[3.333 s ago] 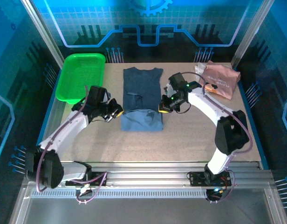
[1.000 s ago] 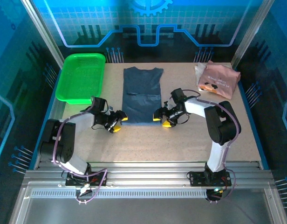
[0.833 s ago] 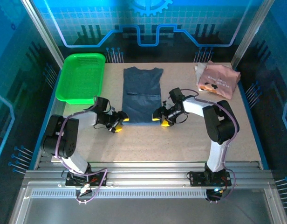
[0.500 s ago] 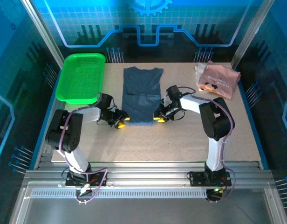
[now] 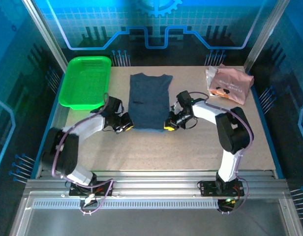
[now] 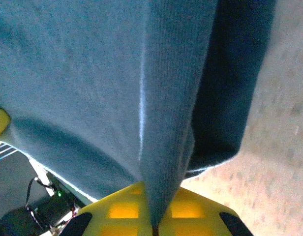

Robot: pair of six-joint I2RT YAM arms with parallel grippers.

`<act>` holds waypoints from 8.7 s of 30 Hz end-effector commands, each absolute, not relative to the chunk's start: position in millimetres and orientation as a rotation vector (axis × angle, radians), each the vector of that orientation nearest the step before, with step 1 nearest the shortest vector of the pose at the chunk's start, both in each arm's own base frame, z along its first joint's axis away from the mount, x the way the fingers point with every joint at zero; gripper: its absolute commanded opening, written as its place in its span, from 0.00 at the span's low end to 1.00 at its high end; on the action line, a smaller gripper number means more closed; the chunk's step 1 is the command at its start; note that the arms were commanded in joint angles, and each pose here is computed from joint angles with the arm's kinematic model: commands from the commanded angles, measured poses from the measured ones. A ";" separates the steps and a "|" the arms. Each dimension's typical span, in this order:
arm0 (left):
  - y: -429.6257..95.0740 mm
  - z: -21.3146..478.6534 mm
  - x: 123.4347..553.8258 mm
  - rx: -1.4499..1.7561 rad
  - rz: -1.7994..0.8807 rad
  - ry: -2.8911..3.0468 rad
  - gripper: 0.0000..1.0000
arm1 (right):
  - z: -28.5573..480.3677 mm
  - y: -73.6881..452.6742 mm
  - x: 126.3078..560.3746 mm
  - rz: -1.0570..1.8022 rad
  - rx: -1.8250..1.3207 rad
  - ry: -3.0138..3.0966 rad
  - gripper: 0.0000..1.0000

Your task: Fold and stack the t-shirts

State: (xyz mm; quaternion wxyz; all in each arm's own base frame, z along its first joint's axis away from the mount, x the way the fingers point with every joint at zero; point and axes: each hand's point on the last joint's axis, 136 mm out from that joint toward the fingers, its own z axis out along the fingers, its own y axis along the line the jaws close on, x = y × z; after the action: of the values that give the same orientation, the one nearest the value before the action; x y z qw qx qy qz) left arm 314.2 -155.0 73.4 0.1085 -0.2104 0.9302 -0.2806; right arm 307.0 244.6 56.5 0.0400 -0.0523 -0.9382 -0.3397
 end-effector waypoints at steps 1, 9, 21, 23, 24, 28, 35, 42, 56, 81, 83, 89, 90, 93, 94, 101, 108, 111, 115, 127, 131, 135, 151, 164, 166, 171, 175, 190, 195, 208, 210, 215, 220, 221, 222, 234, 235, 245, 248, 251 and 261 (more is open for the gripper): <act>-150.9 81.8 274.1 -0.628 -0.793 2.764 0.00 | 74.7 232.7 273.7 -0.980 -0.156 -2.881 0.01; -160.9 98.3 199.6 -0.690 -0.904 2.755 0.00 | 100.5 232.0 198.5 -0.972 -0.107 -2.880 0.00; -172.7 126.4 163.8 -0.717 -0.957 2.708 0.00 | 138.8 231.1 173.9 -1.014 -0.052 -2.931 0.01; -177.0 139.5 174.0 -0.694 -0.967 2.681 0.00 | 148.8 232.6 186.3 -1.029 -0.031 -2.946 0.01; -181.3 145.2 180.3 -0.682 -0.985 2.670 0.00 | 154.0 233.6 193.2 -1.038 -0.020 -2.949 0.01; -188.6 153.7 207.2 -0.717 -1.053 2.638 0.00 | 168.7 234.1 225.5 -1.072 -0.006 -2.958 0.01; -175.4 162.3 258.5 -0.788 -1.119 2.568 0.00 | 174.1 236.6 279.3 -1.141 -0.023 -2.923 0.01; -166.8 165.6 310.1 -0.783 -1.131 2.562 0.00 | 157.7 234.9 326.4 -1.171 -0.092 -2.877 0.01; -151.0 117.5 390.5 -0.885 -1.159 2.619 0.00 | 119.0 226.0 405.1 -1.169 -0.228 -2.807 0.06; -131.5 246.4 533.3 -0.690 -1.196 2.280 0.99 | 207.5 181.7 544.1 -1.527 -0.352 -2.998 0.67; -128.9 267.6 522.1 -0.648 -1.172 2.260 0.99 | 220.2 176.4 517.8 -1.422 -0.248 -3.078 0.70; -132.8 279.8 462.7 -0.530 -1.107 2.269 0.99 | 205.7 182.4 443.2 -1.090 0.132 -3.256 0.83; -135.4 274.9 451.7 -0.504 -1.092 2.283 0.99 | 197.3 185.4 435.8 -1.046 0.169 -3.268 0.83; -148.1 258.6 420.1 -0.406 -1.078 2.319 0.99 | 170.3 193.9 425.9 -0.938 0.239 -3.278 0.86; -151.9 253.1 408.4 -0.369 -1.061 2.331 0.99 | 161.5 197.7 426.5 -0.920 0.249 -3.273 0.86; -153.0 219.2 346.2 -0.308 -0.959 2.363 0.99 | 105.3 213.6 451.0 -0.727 0.310 -3.270 0.88; -143.3 198.9 303.6 -0.356 -0.964 2.371 0.99 | 58.7 233.5 474.8 -0.634 0.284 -3.240 0.90; -133.5 201.1 286.8 -0.371 -0.927 2.351 0.99 | 48.9 245.8 481.6 -0.632 0.279 -3.235 0.90; -119.5 205.5 264.2 -0.400 -0.867 2.341 0.99 | 22.4 250.5 484.7 -0.507 0.253 -3.213 0.89; -82.8 252.5 228.3 -0.435 -0.720 2.186 0.99 | -19.1 240.6 489.9 -0.187 0.186 -3.226 0.11; -84.9 261.0 225.2 -0.389 -0.731 2.167 0.99 | 33.8 224.2 510.7 -0.062 0.238 -3.386 0.00; -93.6 263.2 229.0 -0.334 -0.767 2.170 0.99 | 114.2 191.8 530.7 0.146 0.354 -3.592 0.00; -109.0 249.3 267.6 -0.295 -0.795 2.189 0.99 | 229.5 42.4 574.4 0.552 0.165 -3.786 0.00; -106.6 230.7 265.7 -0.292 -0.754 2.248 0.99 | 290.8 -22.4 584.0 0.444 -0.128 -3.958 0.00; -105.8 228.4 265.1 -0.292 -0.746 2.254 0.99 | 295.9 -30.2 583.0 0.395 -0.179 -3.974 0.00; -103.9 223.1 264.8 -0.299 -0.729 2.264 0.99 | 295.4 -52.0 581.5 0.333 -0.298 -3.972 0.00; -103.4 220.2 263.6 -0.302 -0.725 2.275 0.99 | 294.1 -68.9 579.4 0.307 -0.378 -3.963 0.00; -93.7 203.3 254.8 -0.318 -0.642 2.340 0.99 | 264.9 -130.5 575.2 0.149 -0.608 -3.894 0.00; -88.3 202.8 249.5 -0.324 -0.600 2.365 0.99 | 241.1 -159.7 576.4 0.091 -0.719 -3.845 0.00; -74.0 209.3 228.9 -0.303 -0.496 2.445 0.99 | 218.3 -210.2 583.5 0.421 -0.960 -3.771 1.00; -72.9 212.6 231.1 -0.306 -0.495 2.435 0.99 | 227.0 -216.9 573.3 0.437 -1.027 -3.747 1.00; -71.3 213.3 235.5 -0.326 -0.498 2.419 0.99 | 269.3 -217.2 550.4 0.409 -1.095 -3.785 1.00; -67.3 213.8 245.4 -0.385 -0.515 2.336 0.99 | 272.5 -177.4 504.3 0.321 -0.979 -3.803 1.00; -64.4 215.0 247.7 -0.398 -0.506 2.305 0.99 | 269.1 -165.6 489.1 0.303 -0.948 -3.819 1.00; -60.5 215.4 249.6 -0.411 -0.492 2.274 0.99 | 265.7 -152.4 472.1 0.274 -0.913 -3.844 1.00; 5.9 167.5 281.1 -0.325 0.006 1.976 0.99 | 154.7 -11.7 310.0 -0.276 -0.499 -4.197 1.00; 8.9 165.0 283.7 -0.293 0.049 1.950 0.99 | 148.1 -8.9 309.8 -0.265 -0.463 -4.197 1.00; 24.8 137.5 338.4 -0.282 0.073 1.801 0.99 | 125.7 -9.2 370.1 0.128 -0.177 -4.324 1.00; 22.1 131.3 358.4 -0.258 0.060 1.762 0.99 | 118.9 -4.1 389.2 0.117 -0.108 -4.333 1.00; 19.4 115.4 374.1 -0.220 0.047 1.788 0.99 | 104.2 4.9 392.4 0.169 -0.008 -4.342 1.00; 12.8 96.2 392.9 -0.175 -0.041 1.876 0.99 | 97.0 4.5 393.8 0.254 -0.028 -4.330 1.00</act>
State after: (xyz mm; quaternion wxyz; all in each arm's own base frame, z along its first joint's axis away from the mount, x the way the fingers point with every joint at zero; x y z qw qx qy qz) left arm 385.3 19.3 82.5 0.5715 -0.0894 0.8157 0.0029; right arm 387.5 4.7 84.1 -0.5400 -0.0066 -0.8408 0.0375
